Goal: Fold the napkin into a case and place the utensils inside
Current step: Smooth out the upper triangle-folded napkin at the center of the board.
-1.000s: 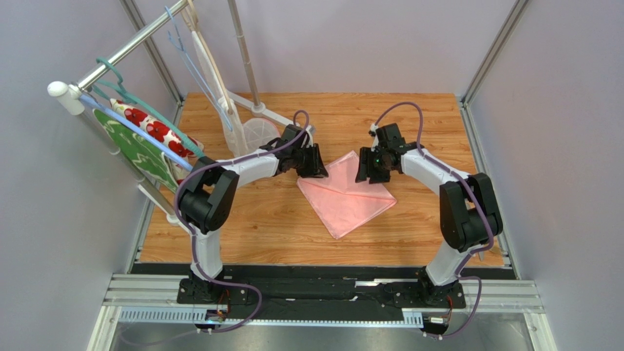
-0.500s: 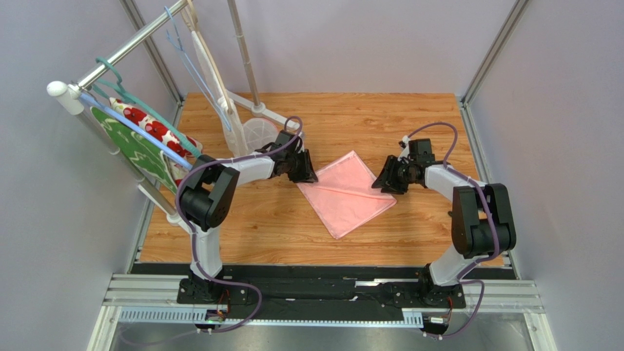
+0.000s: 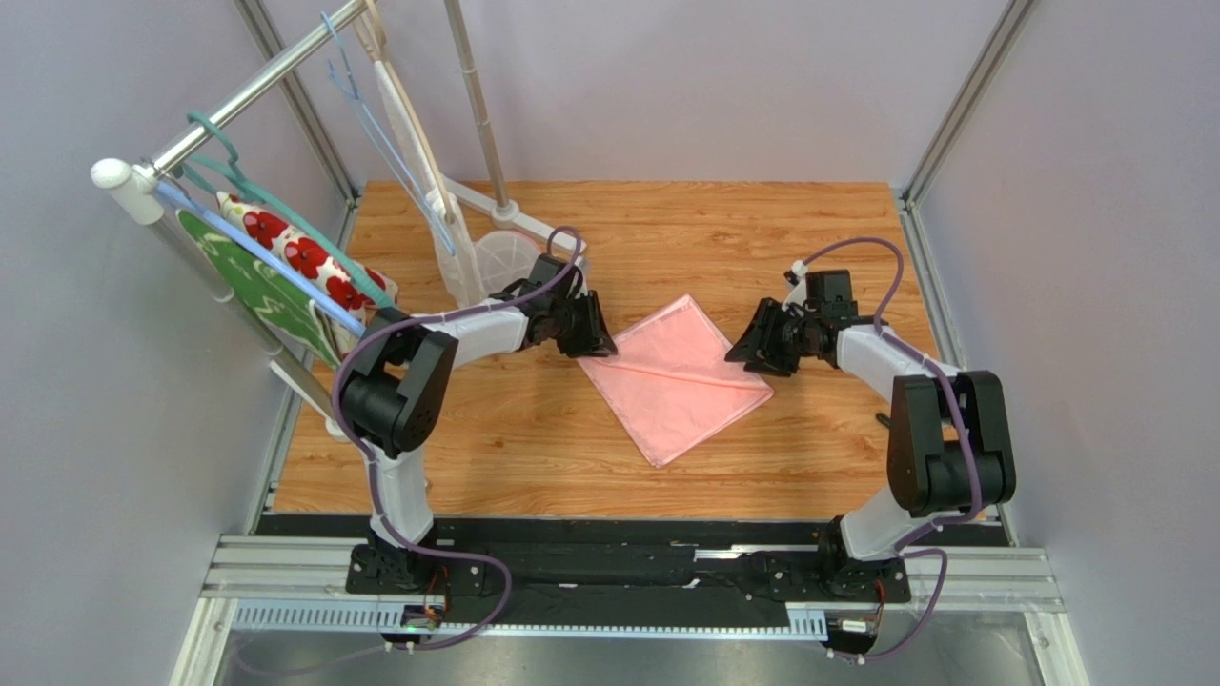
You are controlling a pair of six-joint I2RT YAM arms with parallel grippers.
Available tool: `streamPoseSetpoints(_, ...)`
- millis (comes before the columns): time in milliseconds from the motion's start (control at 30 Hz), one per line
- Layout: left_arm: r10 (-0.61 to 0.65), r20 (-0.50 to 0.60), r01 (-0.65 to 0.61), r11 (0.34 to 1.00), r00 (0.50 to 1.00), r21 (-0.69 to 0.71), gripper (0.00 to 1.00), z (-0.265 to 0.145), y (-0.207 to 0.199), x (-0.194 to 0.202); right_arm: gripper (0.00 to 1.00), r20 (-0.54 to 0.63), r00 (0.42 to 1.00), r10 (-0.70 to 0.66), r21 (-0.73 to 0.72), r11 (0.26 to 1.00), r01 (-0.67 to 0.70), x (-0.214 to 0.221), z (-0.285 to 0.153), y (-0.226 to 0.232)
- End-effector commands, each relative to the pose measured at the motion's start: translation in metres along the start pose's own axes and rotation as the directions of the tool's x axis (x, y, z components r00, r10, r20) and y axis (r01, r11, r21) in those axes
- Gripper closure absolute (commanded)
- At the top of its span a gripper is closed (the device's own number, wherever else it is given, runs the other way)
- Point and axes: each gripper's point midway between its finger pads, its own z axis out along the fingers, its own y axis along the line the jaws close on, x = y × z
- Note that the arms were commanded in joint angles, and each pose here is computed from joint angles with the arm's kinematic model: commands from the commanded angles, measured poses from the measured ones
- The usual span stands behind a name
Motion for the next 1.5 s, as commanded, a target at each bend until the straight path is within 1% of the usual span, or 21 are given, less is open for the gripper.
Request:
streamPoseSetpoints(0,-0.031,0.023,0.03,0.999,0.999,0.027,0.67,-0.009,-0.003,-0.01,0.52,0.064,0.997,-0.034,-0.034,0.999,0.036,-0.008,-0.02,0.016)
streamPoseSetpoints(167,-0.046,0.03,0.046,0.999,0.998,0.011,0.67,-0.008,0.008,-0.01,0.52,0.055,0.998,-0.023,-0.004,1.0,0.024,-0.001,-0.021,0.003)
streamPoseSetpoints(400,-0.053,0.023,0.053,0.999,0.998,-0.012,0.67,-0.004,0.02,-0.002,0.52,0.033,0.999,0.015,0.032,0.999,-0.016,0.01,-0.008,-0.023)
streamPoseSetpoints(500,-0.042,0.023,0.042,0.999,0.999,-0.024,0.67,-0.002,0.023,-0.002,0.52,0.037,0.999,0.038,0.061,0.997,-0.04,0.01,-0.005,-0.035)
streamPoseSetpoints(667,-0.002,0.045,0.005,0.997,0.999,-0.075,0.67,-0.008,0.029,-0.009,0.52,0.049,0.998,0.027,0.108,0.994,-0.032,0.007,-0.007,-0.042)
streamPoseSetpoints(900,0.025,0.076,-0.019,0.997,0.997,-0.081,0.67,-0.028,0.023,-0.014,0.52,0.056,0.998,0.022,0.103,0.994,-0.027,0.005,-0.011,-0.038)
streamPoseSetpoints(1067,0.03,0.09,-0.024,0.997,0.996,-0.067,0.67,-0.036,0.017,-0.017,0.52,0.049,0.999,0.013,0.053,0.998,-0.016,0.005,-0.015,-0.023)
streamPoseSetpoints(1367,0.023,0.054,-0.017,0.995,0.998,-0.101,0.67,-0.019,0.033,-0.007,0.51,0.098,0.995,-0.024,0.02,1.0,0.023,-0.015,-0.029,0.002)
streamPoseSetpoints(1467,0.023,0.045,-0.018,0.992,0.999,-0.125,0.67,-0.013,0.041,-0.004,0.49,0.113,0.992,-0.046,0.006,0.999,0.045,-0.026,-0.028,0.014)
